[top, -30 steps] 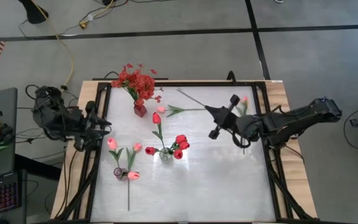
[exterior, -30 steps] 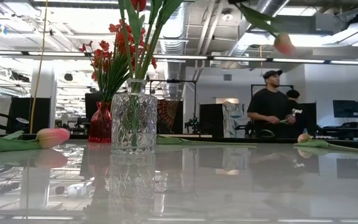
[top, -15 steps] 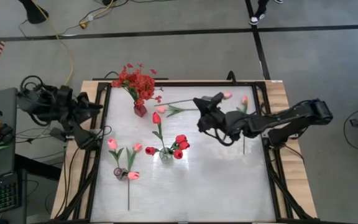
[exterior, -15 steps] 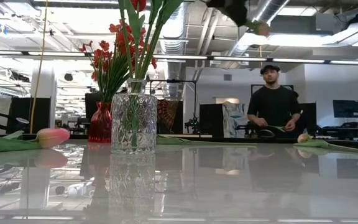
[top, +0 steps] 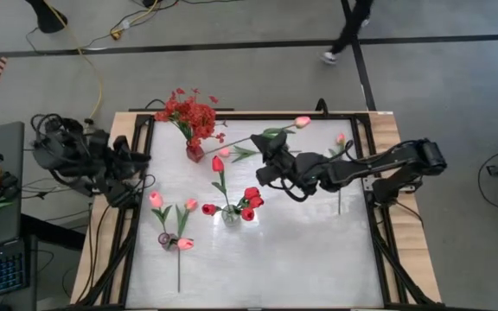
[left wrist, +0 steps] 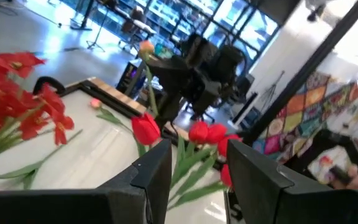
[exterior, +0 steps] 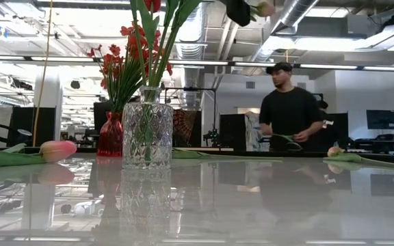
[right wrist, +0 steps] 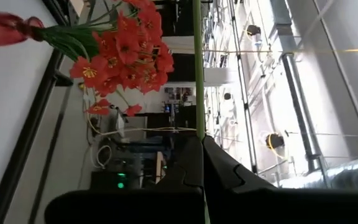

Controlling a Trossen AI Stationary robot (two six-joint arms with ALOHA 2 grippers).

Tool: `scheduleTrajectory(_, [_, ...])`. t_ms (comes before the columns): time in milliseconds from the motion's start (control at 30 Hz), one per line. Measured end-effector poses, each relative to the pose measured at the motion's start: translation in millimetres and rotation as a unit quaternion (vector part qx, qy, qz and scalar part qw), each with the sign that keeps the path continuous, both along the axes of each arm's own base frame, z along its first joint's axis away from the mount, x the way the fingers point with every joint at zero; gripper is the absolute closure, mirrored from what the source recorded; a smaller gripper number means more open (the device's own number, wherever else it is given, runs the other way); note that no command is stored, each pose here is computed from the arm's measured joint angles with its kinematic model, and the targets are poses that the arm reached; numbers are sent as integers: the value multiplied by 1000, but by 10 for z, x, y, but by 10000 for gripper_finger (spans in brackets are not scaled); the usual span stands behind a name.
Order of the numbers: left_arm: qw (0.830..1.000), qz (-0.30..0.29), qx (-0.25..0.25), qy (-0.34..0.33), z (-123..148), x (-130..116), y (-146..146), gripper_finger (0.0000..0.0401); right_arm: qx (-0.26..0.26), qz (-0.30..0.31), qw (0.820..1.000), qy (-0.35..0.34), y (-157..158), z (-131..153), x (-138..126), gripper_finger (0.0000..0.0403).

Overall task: Sort flowers into vase by color
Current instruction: Put the pink flower into the purple vase

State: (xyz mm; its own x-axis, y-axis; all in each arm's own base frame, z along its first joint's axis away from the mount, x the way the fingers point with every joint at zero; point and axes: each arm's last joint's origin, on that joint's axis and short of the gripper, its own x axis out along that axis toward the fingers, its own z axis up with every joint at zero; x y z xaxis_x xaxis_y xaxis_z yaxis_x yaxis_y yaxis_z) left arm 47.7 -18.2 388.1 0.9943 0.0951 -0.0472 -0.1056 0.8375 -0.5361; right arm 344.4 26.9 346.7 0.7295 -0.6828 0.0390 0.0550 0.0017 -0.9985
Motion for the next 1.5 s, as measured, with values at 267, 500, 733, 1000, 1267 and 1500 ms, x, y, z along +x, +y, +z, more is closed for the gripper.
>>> scheduleTrajectory(267, [998, 31, 58, -3, 46, 164, -70, 260, -4, -12, 1000, 0, -9, 25, -22, 383])
scheduleTrajectory(500, [996, 25, 80, 24, 25, 443, -28, 260, -5, -13, 1000, 6, -17, 20, -23, 383])
scheduleTrajectory(733, [997, -14, 72, 37, 3, 803, 175, 260, -8, -12, 1000, 8, -8, 20, -24, 383])
scheduleTrajectory(1000, [998, -45, -1, 39, -40, 1077, 440, 260, -68, -14, 996, 64, -18, 22, -21, 383])
scheduleTrajectory(1267, [999, -34, 10, 36, 83, 1238, 573, 260, -99, 45, 991, 76, 7, 30, 0, 383])
scheduleTrajectory(1500, [995, -34, -13, 92, 87, 1531, 694, 260, -155, 92, 980, 83, -25, 74, 22, 383])
